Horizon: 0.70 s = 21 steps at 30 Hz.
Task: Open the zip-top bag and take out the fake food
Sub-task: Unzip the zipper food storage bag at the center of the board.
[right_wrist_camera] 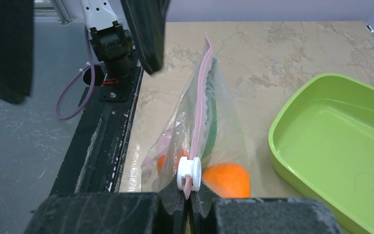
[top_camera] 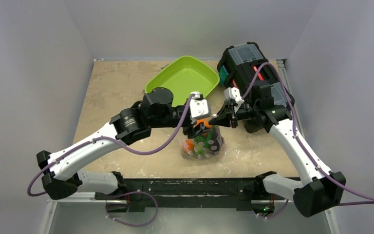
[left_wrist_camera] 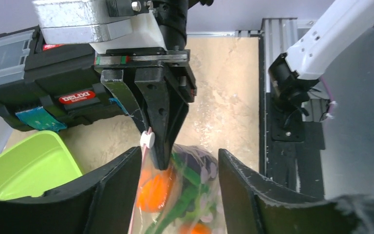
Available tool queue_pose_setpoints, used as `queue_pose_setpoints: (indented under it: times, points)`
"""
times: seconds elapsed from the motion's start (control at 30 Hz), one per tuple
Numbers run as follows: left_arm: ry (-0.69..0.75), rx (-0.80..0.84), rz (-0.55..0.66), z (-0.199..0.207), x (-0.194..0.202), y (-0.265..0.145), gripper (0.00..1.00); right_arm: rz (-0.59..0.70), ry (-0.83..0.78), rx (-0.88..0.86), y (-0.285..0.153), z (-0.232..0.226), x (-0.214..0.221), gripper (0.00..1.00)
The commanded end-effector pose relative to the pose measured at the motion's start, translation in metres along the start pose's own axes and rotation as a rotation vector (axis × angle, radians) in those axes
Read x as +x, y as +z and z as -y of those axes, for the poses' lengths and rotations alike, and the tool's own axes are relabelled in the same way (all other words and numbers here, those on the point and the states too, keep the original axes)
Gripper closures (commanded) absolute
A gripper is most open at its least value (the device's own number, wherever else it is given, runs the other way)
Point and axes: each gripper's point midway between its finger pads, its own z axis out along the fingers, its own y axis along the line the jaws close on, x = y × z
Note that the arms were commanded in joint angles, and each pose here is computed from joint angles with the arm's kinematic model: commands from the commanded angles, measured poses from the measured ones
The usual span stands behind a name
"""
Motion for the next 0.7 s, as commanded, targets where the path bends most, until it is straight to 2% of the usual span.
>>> queue_pose_setpoints:
  times: [0.0, 0.33, 0.67]
  points:
    - [0.049, -0.059, 0.061, -0.018, -0.026, 0.012, 0.47, 0.019, -0.010, -0.021, 0.000, -0.008, -0.005, 1.00]
    - [0.111, -0.088, -0.026, -0.033, -0.002, 0.035, 0.65, 0.022, -0.020, -0.024, 0.000, -0.010, -0.006, 1.00]
    - [0.105, -0.089, -0.073, -0.042, 0.014, 0.043, 0.64, 0.024, -0.025, -0.025, -0.001, -0.011, -0.007, 1.00]
